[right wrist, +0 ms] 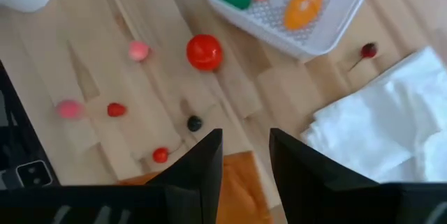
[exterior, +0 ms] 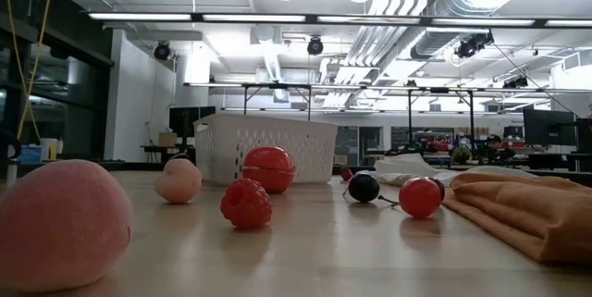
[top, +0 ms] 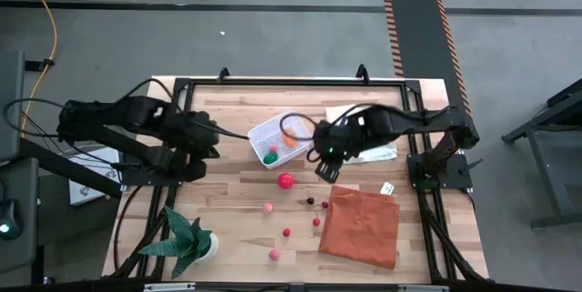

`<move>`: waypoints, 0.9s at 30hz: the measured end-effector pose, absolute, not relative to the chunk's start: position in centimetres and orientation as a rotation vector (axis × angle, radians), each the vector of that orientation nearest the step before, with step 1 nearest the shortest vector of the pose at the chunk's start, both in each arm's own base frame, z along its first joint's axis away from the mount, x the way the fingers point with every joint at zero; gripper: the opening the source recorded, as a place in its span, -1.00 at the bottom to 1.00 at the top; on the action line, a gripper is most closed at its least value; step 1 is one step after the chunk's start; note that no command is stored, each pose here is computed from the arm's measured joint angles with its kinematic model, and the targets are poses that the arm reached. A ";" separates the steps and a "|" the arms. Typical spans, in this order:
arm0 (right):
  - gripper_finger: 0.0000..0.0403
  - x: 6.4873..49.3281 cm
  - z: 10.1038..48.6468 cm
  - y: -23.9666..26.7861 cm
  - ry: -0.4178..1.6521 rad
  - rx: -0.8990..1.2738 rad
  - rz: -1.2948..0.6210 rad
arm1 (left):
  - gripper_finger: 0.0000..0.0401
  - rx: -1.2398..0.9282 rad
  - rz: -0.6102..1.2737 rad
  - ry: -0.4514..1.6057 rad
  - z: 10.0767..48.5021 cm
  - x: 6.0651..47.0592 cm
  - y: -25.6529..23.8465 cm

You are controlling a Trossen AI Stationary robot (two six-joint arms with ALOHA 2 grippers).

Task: Pick and placing Produce into tupperware
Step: Put the black cherry in the basket

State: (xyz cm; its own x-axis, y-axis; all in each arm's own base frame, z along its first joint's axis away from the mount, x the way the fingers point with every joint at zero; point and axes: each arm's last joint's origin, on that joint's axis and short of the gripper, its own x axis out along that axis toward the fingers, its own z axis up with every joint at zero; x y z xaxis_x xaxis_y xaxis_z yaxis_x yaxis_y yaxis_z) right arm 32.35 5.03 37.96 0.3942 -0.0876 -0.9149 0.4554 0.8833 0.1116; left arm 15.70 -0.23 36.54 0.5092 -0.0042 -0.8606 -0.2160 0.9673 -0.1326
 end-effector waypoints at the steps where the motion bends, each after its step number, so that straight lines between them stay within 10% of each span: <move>1: -0.46 32.5 37.7 5.5 1.128 0.383 -0.359 | -1.00 -0.235 0.129 1.029 36.6 15.3 -0.2; 27: -0.46 36.0 31.3 10.7 1.279 0.798 -0.636 | -0.99 -0.264 0.087 0.955 37.8 11.7 -0.3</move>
